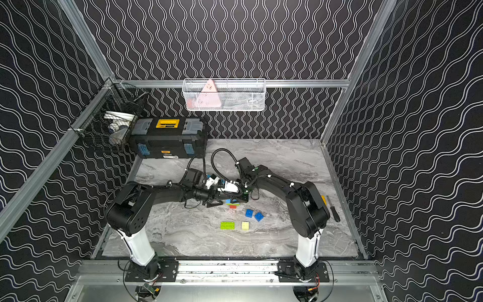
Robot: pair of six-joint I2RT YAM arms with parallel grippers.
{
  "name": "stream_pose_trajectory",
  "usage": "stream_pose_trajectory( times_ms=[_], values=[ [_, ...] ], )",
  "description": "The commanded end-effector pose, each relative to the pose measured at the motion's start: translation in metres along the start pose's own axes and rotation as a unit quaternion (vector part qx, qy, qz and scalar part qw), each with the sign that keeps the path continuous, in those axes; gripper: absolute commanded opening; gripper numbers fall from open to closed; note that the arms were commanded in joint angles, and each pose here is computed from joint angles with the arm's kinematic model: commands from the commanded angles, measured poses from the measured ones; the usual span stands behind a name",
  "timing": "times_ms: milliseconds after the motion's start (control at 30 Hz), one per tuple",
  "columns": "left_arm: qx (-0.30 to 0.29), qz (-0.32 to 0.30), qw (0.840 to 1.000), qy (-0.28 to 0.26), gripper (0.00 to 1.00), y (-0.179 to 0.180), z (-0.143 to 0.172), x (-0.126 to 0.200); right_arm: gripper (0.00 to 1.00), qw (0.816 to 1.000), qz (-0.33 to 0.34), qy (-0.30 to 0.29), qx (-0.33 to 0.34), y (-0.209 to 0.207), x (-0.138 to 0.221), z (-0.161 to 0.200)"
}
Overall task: Assemble a carrot with lego
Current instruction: Assemble the lego brick with the lego brick.
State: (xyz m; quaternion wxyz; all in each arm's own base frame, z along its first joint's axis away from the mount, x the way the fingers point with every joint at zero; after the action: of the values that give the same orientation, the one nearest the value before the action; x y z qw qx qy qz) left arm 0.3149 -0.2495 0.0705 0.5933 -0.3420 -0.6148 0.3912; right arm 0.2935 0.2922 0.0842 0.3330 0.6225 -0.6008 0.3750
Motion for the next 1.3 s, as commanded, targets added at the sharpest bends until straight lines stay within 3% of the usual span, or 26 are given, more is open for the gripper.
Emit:
stream_pose_trajectory(
  times_ms=[0, 300, 467, 567, 733, 867, 1067, 1267],
  values=[
    [-0.009, 0.007, 1.000, -0.004, 0.93, -0.005, -0.004, -0.001, 0.28, 0.997, -0.017, 0.066, -0.027, 0.012, -0.007, 0.025],
    [0.005, -0.015, 1.000, 0.002, 0.73, 0.011, -0.001, -0.007, 0.28, 0.994, -0.038, 0.093, -0.028, 0.028, -0.021, 0.048],
    [0.037, -0.039, 0.998, 0.018, 0.69, 0.036, 0.008, -0.013, 0.27, 0.993, -0.045, 0.105, -0.034, 0.038, -0.035, 0.065],
    [0.024, -0.033, 0.999, 0.011, 0.70, 0.029, 0.005, -0.011, 0.30, 0.995, -0.033, 0.088, -0.032, 0.035, -0.033, 0.059],
    [-0.029, -0.005, 1.000, -0.008, 0.77, -0.014, -0.001, -0.002, 0.40, 0.999, 0.027, 0.017, -0.005, 0.004, -0.002, 0.014],
    [-0.060, 0.011, 0.998, -0.016, 0.87, -0.037, 0.001, 0.005, 0.46, 0.999, 0.033, -0.002, 0.004, -0.005, 0.013, 0.000],
    [-0.080, 0.007, 0.997, -0.022, 0.91, -0.043, 0.003, 0.011, 0.50, 0.999, 0.036, -0.018, 0.007, -0.008, 0.020, -0.007],
    [-0.094, -0.003, 0.995, -0.024, 0.91, -0.043, 0.006, 0.016, 0.54, 0.997, 0.012, -0.071, 0.025, 0.014, 0.046, -0.022]
  ],
)
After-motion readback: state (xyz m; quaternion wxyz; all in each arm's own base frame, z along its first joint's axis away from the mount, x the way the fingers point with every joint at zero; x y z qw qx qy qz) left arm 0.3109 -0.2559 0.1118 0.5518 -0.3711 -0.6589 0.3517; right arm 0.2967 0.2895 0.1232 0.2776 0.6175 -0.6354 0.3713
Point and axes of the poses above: each gripper's point midway between its finger pads, its own x axis back along the fingers, its own y axis along the line the jaws close on, z = x × y, the point moved 1 cm from there along x, back along the fingers, and after that the axes turned 6 degrees about x, right-handed, at the moved point
